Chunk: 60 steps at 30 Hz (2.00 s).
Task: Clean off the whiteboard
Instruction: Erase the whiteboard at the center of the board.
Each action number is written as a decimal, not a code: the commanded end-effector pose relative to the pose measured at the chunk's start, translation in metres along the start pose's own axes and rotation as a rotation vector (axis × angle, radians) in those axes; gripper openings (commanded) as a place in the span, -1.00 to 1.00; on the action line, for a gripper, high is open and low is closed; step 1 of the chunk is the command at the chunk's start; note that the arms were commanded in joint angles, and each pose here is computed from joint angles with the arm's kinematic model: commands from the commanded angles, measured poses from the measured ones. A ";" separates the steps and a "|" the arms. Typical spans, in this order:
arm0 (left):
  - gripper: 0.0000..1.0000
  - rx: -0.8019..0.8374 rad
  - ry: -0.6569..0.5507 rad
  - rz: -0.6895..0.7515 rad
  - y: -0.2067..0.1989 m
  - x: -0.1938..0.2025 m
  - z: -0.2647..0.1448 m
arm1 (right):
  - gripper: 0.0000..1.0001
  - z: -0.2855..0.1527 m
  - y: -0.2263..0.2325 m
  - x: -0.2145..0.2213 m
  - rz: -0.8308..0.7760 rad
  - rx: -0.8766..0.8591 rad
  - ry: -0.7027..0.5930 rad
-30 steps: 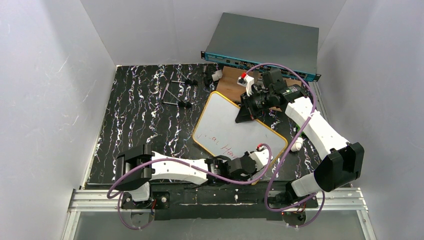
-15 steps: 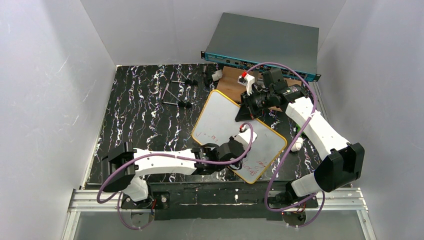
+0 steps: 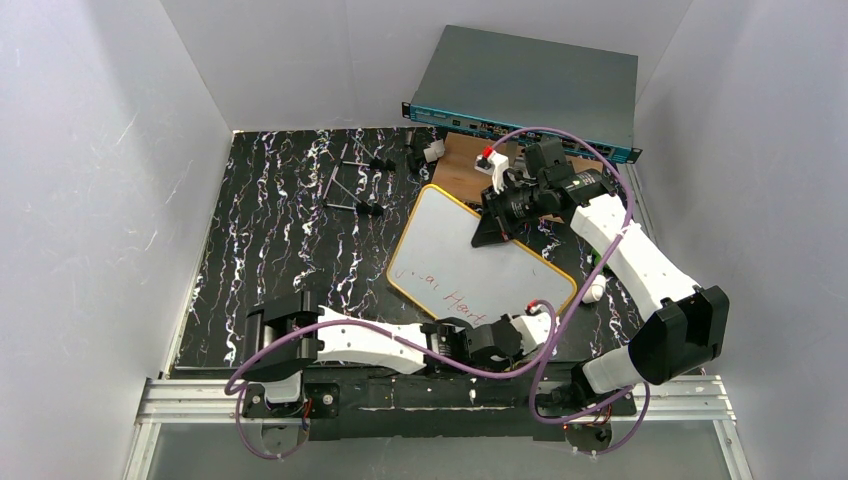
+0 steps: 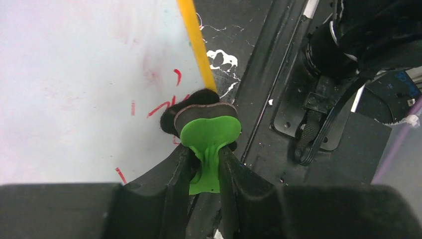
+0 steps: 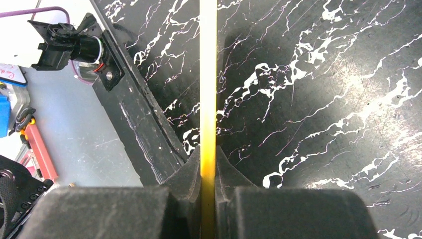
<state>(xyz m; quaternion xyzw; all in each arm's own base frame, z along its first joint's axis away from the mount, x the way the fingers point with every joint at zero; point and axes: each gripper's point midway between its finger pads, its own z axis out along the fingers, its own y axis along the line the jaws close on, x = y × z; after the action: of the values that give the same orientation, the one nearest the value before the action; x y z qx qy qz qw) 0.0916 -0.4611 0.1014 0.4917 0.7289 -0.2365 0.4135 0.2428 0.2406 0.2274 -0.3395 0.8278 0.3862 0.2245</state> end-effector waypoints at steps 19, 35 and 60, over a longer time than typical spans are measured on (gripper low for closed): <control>-1.00 -0.156 -0.052 -0.048 0.072 -0.049 -0.017 | -0.97 -0.012 0.022 -0.023 -0.098 -0.060 -0.106; -1.00 0.088 0.097 -0.029 -0.005 0.027 -0.005 | -0.97 -0.011 0.017 -0.024 -0.087 -0.042 -0.106; -1.00 -0.108 -0.096 -0.069 0.079 -0.072 -0.023 | -0.97 -0.011 0.017 -0.024 -0.086 -0.046 -0.108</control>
<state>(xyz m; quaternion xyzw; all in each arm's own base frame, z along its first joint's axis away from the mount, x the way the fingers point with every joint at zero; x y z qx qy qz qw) 0.1280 -0.4470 0.1260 0.4809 0.7485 -0.2415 0.3874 0.2517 0.2396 0.2341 -0.3374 0.8224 0.3848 0.2484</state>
